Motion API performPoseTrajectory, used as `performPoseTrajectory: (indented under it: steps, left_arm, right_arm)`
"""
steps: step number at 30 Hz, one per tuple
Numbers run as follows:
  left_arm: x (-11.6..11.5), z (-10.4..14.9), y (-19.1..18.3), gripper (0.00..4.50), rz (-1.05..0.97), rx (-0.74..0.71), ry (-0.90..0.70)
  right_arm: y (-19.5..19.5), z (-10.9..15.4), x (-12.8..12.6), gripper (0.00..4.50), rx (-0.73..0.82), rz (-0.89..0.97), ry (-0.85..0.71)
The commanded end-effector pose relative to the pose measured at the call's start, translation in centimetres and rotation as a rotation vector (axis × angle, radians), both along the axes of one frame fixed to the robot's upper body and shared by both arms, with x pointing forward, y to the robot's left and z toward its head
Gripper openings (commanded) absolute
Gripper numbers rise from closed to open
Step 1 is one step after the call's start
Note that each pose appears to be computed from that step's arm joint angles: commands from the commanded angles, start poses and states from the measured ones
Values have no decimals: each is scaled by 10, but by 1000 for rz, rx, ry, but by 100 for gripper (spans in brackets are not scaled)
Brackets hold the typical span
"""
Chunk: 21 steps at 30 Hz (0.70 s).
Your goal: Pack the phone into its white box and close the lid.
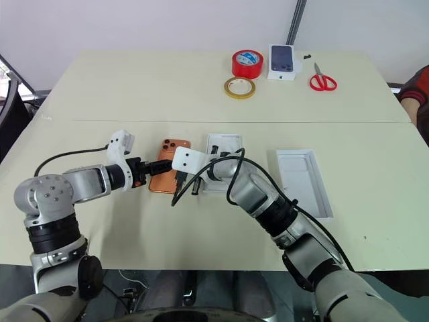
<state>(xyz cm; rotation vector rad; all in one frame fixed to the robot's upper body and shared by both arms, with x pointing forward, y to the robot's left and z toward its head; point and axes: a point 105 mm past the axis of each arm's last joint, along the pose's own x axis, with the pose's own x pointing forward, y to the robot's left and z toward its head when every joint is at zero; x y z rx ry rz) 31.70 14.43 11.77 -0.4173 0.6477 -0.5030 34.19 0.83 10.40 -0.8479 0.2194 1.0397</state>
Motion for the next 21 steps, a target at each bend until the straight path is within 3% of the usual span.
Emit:
performPoseTrajectory:
  steps: [1, 11, 21]
  left_arm:
    - [-9, -5, -23, 443, -76, -70, 41]
    - [3, 7, -18, 443, 17, -233, 33]
    - [3, 7, -13, 443, 44, -224, 48]
  right_arm:
    - [4, 9, -2, 0, 17, 16, -38]
    - [2, 4, -5, 0, 10, 17, -38]
    - [3, 1, -8, 0, 5, 23, -30]
